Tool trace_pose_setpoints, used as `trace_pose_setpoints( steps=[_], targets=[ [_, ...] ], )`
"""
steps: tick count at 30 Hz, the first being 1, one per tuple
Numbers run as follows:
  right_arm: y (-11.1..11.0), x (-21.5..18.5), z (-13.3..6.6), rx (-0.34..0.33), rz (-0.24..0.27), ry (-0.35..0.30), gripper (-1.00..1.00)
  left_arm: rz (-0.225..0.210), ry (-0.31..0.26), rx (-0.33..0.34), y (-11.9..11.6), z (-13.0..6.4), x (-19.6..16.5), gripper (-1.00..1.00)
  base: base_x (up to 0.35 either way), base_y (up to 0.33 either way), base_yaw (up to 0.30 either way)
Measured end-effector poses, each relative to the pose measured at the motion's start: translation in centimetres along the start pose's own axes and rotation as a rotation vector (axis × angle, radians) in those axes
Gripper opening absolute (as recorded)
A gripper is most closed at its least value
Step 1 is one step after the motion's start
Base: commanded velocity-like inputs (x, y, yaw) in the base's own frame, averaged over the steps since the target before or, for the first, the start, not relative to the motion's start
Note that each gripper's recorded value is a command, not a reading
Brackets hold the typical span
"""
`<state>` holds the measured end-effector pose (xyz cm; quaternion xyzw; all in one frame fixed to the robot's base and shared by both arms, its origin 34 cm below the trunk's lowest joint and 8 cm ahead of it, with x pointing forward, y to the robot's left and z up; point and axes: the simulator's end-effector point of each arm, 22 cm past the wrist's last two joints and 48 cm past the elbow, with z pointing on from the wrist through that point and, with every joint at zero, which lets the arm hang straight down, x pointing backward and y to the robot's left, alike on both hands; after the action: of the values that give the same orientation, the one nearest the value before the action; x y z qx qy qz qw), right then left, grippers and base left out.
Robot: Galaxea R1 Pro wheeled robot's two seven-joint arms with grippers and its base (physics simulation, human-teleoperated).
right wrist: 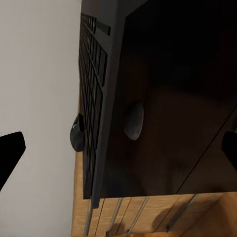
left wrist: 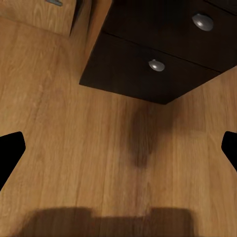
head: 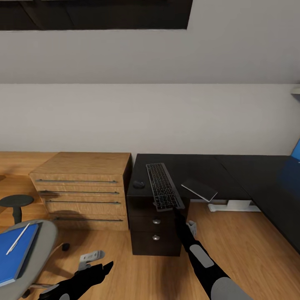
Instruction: In the bedroom, organize the workspace by keeping the computer under the desk, ensuring the monitor is on the desk, placing the keyboard on the desk next to the monitor, placing the mouse on the desk next to the keyboard, moving the folder from the swivel chair onto the desk next to the mouse, stacking the notebook on top of the folder with the pen on top of the notebook, and positioning the swivel chair next to the desk.
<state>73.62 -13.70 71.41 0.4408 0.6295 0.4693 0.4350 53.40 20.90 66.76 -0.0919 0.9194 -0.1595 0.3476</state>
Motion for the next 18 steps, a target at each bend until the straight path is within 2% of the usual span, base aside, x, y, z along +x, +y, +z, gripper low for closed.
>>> trace_pose_setpoints(
  steps=[8, 18],
  targets=[
    [0.0, 0.0, 0.0, 0.001, 0.0, 0.0, 1.0, 0.003, -0.005, 0.002, -0.2, -0.1, -0.2, 1.0, 0.001, 0.0, 0.0],
    [-1.3, 0.2, 0.1, 0.0, 0.001, 0.001, 1.0, 0.004, -0.005, -0.005, 0.5, 0.8, 0.7, 1.0, 0.0, 0.0, 0.0]
  ],
)
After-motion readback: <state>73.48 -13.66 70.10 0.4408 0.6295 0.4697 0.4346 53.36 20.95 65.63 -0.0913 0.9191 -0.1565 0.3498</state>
